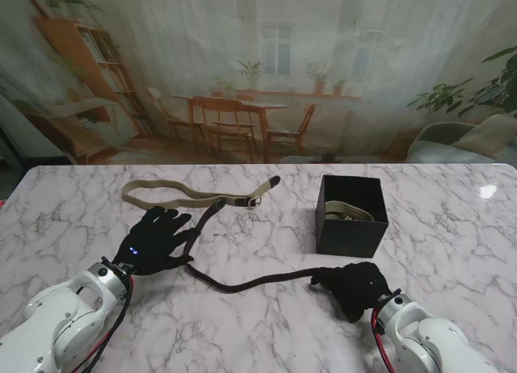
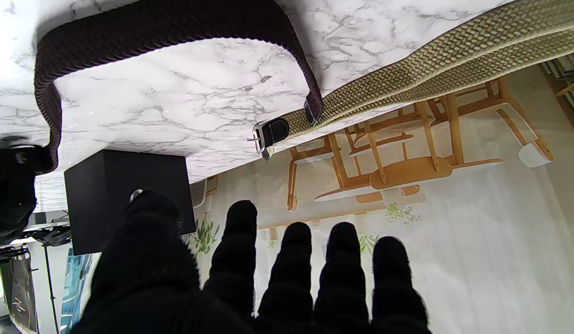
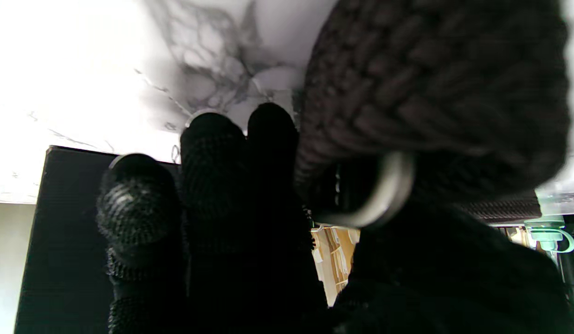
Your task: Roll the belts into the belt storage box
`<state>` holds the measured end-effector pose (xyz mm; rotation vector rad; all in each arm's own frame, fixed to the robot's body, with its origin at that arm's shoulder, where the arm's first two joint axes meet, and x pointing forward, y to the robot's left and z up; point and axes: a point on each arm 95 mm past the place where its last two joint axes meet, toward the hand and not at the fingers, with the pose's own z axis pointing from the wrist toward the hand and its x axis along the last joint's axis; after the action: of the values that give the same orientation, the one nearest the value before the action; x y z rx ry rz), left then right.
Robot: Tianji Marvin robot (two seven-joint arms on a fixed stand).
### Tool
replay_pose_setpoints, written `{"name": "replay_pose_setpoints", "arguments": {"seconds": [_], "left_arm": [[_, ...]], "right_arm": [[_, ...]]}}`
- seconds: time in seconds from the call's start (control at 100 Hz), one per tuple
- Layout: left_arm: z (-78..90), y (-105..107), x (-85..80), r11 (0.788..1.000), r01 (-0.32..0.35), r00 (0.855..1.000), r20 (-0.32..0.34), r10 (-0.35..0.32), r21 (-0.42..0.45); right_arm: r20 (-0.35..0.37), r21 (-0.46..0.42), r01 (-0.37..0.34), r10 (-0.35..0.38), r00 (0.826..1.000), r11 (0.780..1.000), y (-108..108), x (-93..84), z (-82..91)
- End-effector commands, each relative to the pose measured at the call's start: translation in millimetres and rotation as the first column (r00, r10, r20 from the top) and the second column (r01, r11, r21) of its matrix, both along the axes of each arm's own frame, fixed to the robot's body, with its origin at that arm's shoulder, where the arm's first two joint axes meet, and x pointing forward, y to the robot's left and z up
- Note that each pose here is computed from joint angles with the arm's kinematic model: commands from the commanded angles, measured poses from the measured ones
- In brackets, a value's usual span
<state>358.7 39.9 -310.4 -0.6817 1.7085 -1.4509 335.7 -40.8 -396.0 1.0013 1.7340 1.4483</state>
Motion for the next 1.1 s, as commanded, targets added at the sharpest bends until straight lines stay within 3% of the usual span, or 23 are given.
{"name": "replay_pose_setpoints", "arguments": {"seconds": [0.0, 0.15, 0.33, 0.52, 0.66, 0.94, 1.09], "left_arm": [[-2.2, -1, 0.0, 1.000, 0.002, 1.000, -0.015, -0.002, 0.004], [-2.2, -1, 0.3, 1.000, 0.002, 1.000, -0.016, -0.002, 0.004], [-2.4, -2, 0.7, 1.000, 0.004, 1.000, -0.019, -0.004, 0.003], [-2.4, -2, 0.8, 1.000, 0.003, 1.000, -0.020, -0.003, 0.002], [-2.2, -2, 0.5, 1.000, 0.002, 1.000, -0.018, -0.002, 0.001], [-2.3, -2, 0.5, 1.000, 0.002, 1.000, -0.019, -0.002, 0.003], [-2.4, -2, 0.6, 1.000, 0.003, 1.000, -0.020, -0.003, 0.004]], "right_arm": [[-0.006, 0.010, -0.001, 0.001, 1.000, 1.000, 1, 0.0, 0.9], [-0.018, 0.019, -0.007, 0.008, 1.000, 1.000, -1, -0.1, 4.4], [-0.111, 0.001, -0.030, 0.030, 0.993, 1.000, -1, -4.8, 15.5], [-0.261, -0.072, -0.071, 0.050, 0.964, 0.995, -3, -10.2, 33.4], [-0.360, -0.115, -0.088, 0.041, 0.932, 0.989, -6, -14.5, 44.8], [-0.403, -0.176, -0.081, 0.003, 0.915, 0.981, -11, -16.9, 48.5], [-0.361, -0.222, -0.093, 0.006, 0.932, 0.971, -12, -15.5, 44.7]]}}
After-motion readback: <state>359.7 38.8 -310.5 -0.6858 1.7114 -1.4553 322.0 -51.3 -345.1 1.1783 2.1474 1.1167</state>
